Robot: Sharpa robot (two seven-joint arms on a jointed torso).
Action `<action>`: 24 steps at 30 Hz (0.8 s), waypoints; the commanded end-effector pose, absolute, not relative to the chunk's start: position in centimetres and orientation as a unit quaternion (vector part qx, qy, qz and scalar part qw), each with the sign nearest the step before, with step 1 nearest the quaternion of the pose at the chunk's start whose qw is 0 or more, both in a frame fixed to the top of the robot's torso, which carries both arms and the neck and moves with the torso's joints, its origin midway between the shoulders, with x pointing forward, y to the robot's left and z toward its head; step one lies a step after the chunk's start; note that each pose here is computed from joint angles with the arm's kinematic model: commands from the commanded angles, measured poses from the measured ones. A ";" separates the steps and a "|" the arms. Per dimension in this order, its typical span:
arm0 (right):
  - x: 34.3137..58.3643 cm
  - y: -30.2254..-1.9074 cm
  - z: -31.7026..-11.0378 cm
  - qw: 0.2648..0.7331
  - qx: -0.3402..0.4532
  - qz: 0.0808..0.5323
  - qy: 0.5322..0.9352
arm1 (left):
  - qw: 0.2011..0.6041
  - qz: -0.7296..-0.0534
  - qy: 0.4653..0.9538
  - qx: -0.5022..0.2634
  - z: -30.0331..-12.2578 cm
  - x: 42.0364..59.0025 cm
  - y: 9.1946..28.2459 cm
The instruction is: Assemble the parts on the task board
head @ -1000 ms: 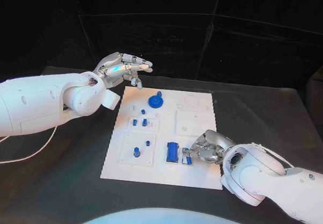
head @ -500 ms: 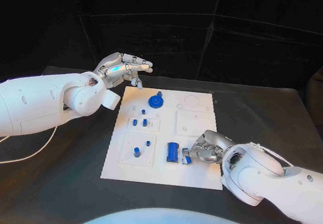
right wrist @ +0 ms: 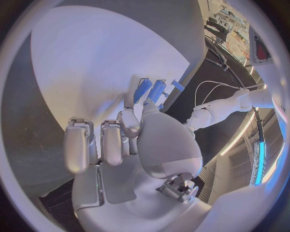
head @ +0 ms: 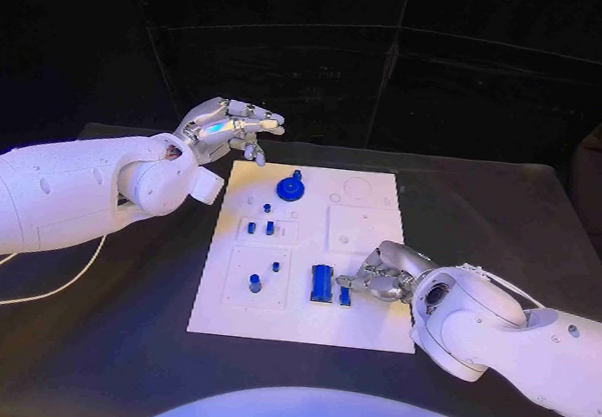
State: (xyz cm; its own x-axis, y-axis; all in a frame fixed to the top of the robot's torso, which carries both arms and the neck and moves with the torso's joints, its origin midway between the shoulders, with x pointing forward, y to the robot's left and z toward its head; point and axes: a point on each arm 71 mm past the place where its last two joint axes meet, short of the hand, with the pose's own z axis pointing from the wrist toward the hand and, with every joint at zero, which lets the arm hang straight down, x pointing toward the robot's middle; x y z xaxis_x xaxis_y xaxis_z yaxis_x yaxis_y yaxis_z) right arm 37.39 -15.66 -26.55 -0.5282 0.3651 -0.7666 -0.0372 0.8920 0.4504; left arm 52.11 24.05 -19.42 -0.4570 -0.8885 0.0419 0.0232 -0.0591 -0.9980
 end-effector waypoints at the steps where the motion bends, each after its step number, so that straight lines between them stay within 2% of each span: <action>1: 37.3 -15.5 -26.4 0.477 0.088 0.214 0.848 | 0.362 -0.629 0.579 -0.372 -19.3 52.1 24.0; 15: 36.7 -16.5 -26.2 0.458 0.063 0.248 0.851 | 0.363 -0.628 0.579 -0.372 -19.3 52.1 24.1; 24: 36.4 -16.7 -26.4 0.440 0.043 0.250 0.862 | 0.363 -0.629 0.579 -0.372 -19.3 52.2 24.0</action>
